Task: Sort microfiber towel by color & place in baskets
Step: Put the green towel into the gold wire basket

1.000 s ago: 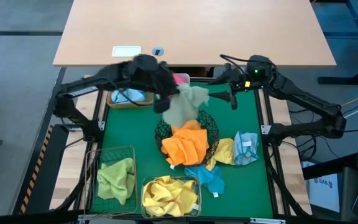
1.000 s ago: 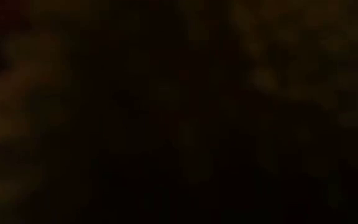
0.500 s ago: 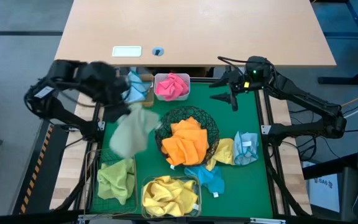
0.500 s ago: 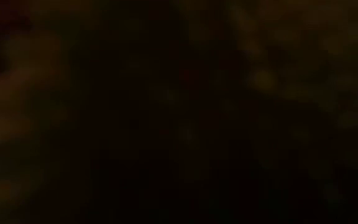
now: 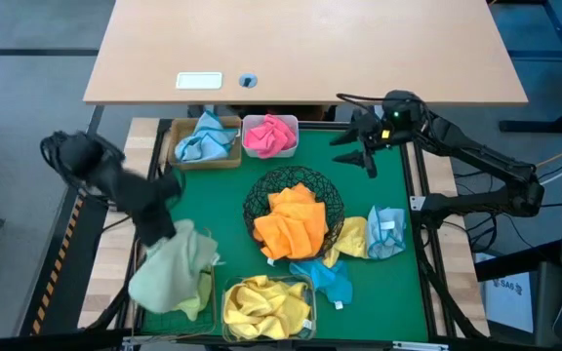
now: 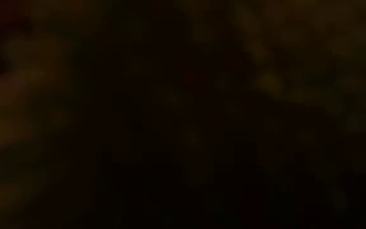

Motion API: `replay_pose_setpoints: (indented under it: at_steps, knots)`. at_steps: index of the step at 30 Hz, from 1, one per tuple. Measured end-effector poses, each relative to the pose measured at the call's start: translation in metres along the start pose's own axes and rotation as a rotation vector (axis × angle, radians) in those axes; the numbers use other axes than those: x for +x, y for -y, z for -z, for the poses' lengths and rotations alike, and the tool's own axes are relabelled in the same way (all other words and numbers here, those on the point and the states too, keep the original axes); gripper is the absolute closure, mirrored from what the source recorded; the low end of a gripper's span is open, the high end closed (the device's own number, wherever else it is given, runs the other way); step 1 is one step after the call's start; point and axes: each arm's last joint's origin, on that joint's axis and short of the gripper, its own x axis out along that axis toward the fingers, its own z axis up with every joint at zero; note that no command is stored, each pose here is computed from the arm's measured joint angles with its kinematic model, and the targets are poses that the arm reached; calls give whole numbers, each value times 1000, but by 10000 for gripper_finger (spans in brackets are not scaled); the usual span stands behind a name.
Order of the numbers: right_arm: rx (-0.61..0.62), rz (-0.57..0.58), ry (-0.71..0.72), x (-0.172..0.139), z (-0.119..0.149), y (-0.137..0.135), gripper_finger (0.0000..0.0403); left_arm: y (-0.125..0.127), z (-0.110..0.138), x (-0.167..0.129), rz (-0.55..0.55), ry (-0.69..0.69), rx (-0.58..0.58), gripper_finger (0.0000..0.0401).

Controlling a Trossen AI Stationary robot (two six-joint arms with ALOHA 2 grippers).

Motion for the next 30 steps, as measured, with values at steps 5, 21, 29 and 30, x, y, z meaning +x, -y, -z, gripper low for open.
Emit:
replay_pose_setpoints:
  at_steps: [5, 21, 29, 30]
  knots:
    - [76, -138, -39, 5, 4, -12, 171, 2, 25, 36, -132, -85, 0, 372]
    - [-30, -250, -227, 42, 14, -149, 171, -45, 63, 156, -483, -201, -10, 367]
    - [-4, -222, -327, 44, 49, -204, 171, -71, 69, 201, -479, -202, -19, 341]
    - [2, -201, -341, 44, 55, -208, 171, -73, 68, 202, -487, -203, -22, 335]
